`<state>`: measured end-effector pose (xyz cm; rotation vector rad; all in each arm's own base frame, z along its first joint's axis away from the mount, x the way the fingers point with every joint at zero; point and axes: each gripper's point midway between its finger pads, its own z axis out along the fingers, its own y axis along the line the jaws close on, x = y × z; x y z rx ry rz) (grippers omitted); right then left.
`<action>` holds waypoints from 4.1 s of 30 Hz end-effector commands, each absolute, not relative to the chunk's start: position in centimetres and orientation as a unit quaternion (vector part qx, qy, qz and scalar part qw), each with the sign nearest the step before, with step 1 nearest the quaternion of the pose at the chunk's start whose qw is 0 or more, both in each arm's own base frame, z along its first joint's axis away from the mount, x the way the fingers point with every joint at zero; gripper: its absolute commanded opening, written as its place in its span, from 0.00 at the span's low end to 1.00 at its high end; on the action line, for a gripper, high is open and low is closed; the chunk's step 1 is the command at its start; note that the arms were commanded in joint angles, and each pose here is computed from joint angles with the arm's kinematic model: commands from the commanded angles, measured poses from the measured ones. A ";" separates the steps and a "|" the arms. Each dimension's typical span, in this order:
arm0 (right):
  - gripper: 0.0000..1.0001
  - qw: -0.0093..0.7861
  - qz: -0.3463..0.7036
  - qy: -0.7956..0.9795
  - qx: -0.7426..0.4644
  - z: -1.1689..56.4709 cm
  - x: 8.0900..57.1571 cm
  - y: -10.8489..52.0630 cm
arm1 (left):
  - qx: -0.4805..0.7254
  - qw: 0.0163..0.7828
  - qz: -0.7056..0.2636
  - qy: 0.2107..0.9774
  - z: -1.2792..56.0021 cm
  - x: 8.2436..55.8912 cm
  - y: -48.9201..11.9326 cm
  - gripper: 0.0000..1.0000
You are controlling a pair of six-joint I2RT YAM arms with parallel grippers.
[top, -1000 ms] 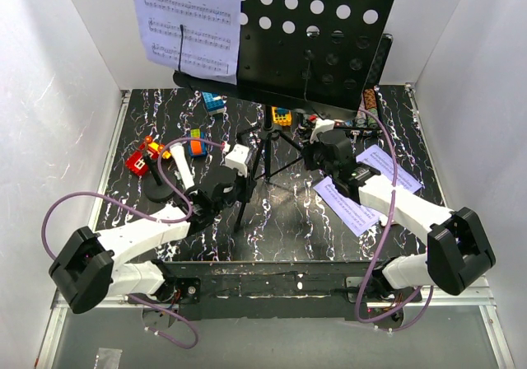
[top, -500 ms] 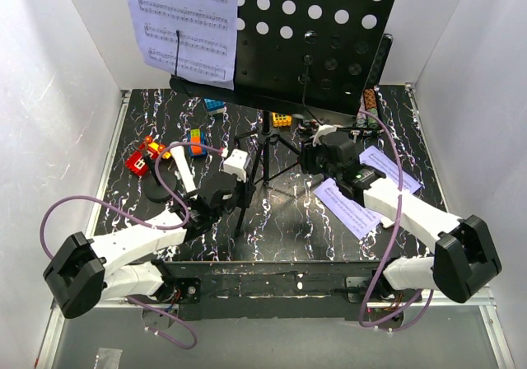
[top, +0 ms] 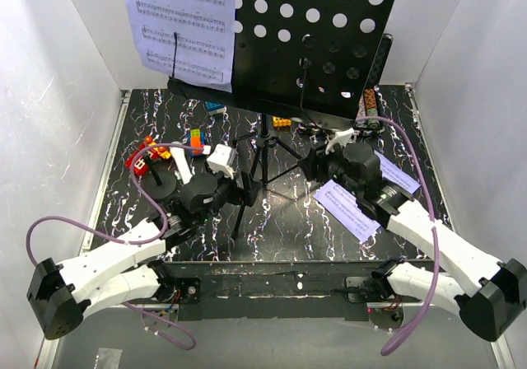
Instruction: Pack up the instrument practice props
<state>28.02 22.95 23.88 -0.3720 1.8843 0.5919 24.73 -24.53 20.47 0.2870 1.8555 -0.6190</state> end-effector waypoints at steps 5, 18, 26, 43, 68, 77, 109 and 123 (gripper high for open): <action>0.53 0.532 0.287 0.748 -0.274 20.3 20.2 25.3 | 0.124 0.598 -0.339 0.716 28.3 20.1 -21.2 0.98; 0.54 0.659 0.292 0.623 -0.303 36.3 15.2 32.5 | 0.029 0.703 -0.303 0.642 43.0 18.0 -12.2 0.98; 0.68 0.720 0.292 0.586 -0.229 48.8 18.0 35.8 | 0.009 0.746 -0.280 0.605 51.4 19.4 -11.8 0.98; 0.78 0.759 0.260 0.589 -0.097 55.1 24.7 35.0 | -0.054 0.780 -0.236 0.577 56.2 22.3 -11.3 0.73; 0.66 0.748 0.246 0.607 -0.107 53.6 28.9 40.2 | -0.047 0.810 -0.138 0.569 56.4 24.1 -10.2 0.69; 0.31 0.750 0.254 0.600 -0.112 53.8 28.9 40.6 | -0.042 0.811 -0.109 0.574 55.9 24.8 -10.3 0.50; 0.23 0.755 0.259 0.593 -0.107 54.6 28.8 39.7 | -0.046 0.811 -0.085 0.577 54.9 25.6 -10.4 0.64; 0.01 0.766 0.260 0.578 -0.105 55.5 27.9 37.4 | -0.048 0.812 -0.072 0.577 54.6 25.5 -9.9 0.58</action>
